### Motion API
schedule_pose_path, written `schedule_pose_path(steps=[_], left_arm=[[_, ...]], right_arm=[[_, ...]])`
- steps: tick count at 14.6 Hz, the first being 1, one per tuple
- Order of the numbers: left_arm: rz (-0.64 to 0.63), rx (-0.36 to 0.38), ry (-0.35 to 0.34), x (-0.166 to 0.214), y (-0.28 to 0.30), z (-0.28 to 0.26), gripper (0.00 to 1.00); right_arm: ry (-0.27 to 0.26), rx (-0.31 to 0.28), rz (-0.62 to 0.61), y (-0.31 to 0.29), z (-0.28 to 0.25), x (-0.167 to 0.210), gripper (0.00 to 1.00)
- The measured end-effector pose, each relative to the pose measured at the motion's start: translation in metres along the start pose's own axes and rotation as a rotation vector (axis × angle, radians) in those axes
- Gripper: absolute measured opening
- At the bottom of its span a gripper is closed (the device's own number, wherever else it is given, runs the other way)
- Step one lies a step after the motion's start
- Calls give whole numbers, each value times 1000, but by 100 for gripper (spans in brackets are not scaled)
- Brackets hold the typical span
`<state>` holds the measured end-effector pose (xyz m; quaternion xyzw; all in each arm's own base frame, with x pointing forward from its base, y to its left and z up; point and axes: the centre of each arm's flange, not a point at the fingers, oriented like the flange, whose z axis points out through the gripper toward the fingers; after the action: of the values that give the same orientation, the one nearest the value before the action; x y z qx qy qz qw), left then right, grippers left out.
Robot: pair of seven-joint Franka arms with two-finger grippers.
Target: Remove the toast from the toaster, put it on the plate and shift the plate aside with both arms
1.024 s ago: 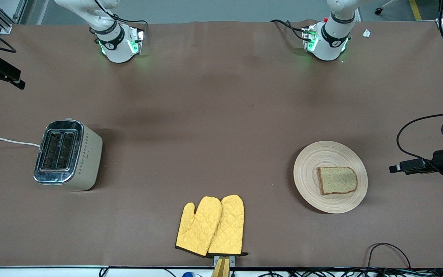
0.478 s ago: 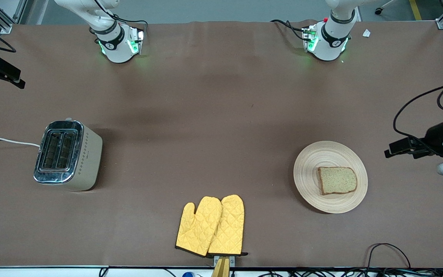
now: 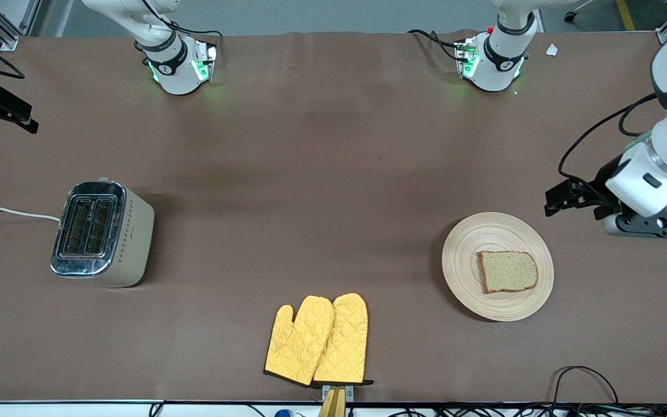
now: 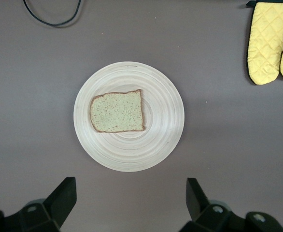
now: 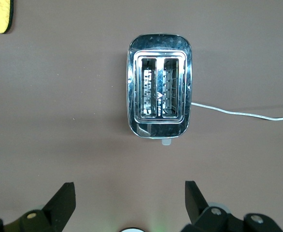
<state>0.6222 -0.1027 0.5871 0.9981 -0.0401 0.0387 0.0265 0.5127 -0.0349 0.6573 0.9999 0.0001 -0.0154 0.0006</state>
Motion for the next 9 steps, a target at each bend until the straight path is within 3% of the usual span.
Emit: schedule_pose_path(steps=[3,9], left_arm=[[-3,22,15,-21,1,-31,100],[-3,56,-87,-74,4,-64,100]], right_arm=[[0,0,1,1,0,0,100],[0,0,1,1,0,0,100]])
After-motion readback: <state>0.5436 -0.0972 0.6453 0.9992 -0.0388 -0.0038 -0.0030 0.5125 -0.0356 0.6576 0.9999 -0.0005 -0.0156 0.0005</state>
